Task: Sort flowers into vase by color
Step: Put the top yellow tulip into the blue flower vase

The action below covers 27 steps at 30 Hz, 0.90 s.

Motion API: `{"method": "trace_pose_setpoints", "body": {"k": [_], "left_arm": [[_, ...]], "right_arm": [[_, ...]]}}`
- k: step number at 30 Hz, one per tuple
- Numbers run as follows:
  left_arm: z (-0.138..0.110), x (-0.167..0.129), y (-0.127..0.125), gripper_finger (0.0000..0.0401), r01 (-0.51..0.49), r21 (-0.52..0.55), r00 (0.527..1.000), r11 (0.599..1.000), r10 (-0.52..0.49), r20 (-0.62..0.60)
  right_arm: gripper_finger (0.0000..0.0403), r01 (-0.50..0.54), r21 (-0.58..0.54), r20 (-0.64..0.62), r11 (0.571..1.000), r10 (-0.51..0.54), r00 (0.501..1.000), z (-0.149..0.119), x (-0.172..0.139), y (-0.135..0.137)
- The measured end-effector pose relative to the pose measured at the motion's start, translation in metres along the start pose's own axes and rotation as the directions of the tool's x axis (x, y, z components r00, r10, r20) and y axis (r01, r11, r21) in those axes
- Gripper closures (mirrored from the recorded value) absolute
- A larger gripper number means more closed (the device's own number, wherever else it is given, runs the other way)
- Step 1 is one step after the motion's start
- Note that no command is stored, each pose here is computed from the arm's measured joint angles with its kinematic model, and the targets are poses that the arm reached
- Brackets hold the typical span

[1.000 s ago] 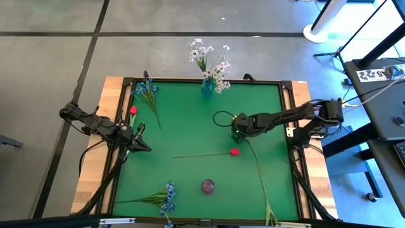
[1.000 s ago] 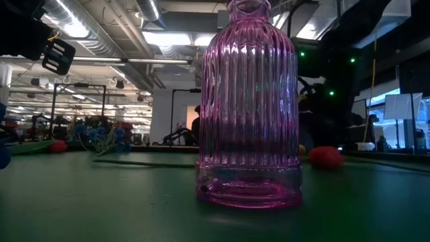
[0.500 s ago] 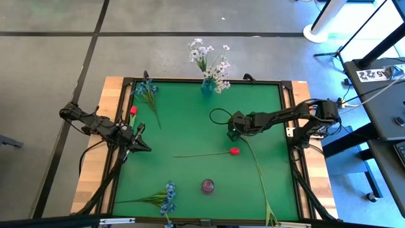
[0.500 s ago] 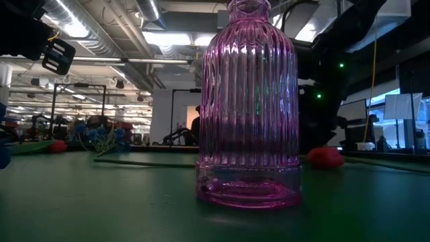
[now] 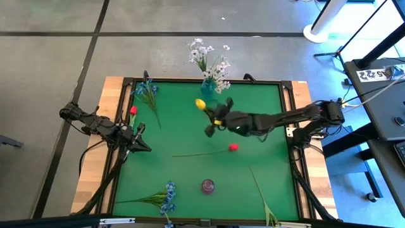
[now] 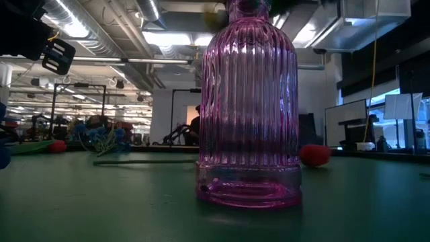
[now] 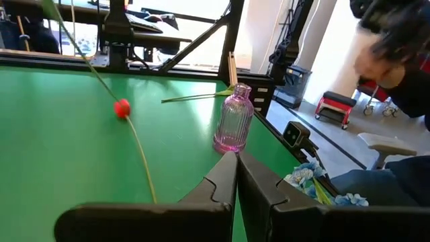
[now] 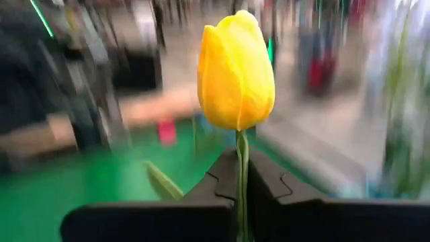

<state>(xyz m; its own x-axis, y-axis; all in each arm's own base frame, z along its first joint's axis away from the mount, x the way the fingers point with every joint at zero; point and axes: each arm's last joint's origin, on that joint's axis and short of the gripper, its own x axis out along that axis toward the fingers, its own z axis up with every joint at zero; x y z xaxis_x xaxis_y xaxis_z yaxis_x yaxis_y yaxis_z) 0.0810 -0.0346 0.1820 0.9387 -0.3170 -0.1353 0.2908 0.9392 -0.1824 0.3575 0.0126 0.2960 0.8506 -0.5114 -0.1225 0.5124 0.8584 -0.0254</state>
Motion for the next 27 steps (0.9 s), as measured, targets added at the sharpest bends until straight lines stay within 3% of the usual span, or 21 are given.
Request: {"method": "trace_pose_setpoints", "body": {"k": [5,10,18,24,27], "left_arm": [[0.000,0.000,0.000,0.0391,0.000,0.000,1.000,1.000,0.000,0.000],[0.000,0.000,0.000,0.0391,0.000,0.000,1.000,1.000,0.000,0.000],[0.000,0.000,0.000,0.0391,0.000,0.000,1.000,1.000,0.000,0.002],[0.000,0.000,0.000,0.0391,0.000,0.000,1.000,1.000,0.000,0.000],[0.000,0.000,0.000,0.0391,0.000,0.000,1.000,1.000,0.000,0.000]], "right_arm": [[0.0397,0.028,-0.133,0.314,0.991,0.015,0.949,0.043,0.004,0.006],[0.0397,0.057,-0.156,0.492,0.986,0.027,0.870,0.048,0.024,-0.006],[0.0397,0.147,-0.221,0.507,0.964,-0.015,0.862,0.022,0.086,-0.027],[0.0397,0.304,-0.346,0.557,0.888,-0.066,0.828,0.040,0.095,-0.039],[0.0395,0.370,-0.426,0.565,0.826,-0.077,0.822,0.045,0.096,-0.043]]}}
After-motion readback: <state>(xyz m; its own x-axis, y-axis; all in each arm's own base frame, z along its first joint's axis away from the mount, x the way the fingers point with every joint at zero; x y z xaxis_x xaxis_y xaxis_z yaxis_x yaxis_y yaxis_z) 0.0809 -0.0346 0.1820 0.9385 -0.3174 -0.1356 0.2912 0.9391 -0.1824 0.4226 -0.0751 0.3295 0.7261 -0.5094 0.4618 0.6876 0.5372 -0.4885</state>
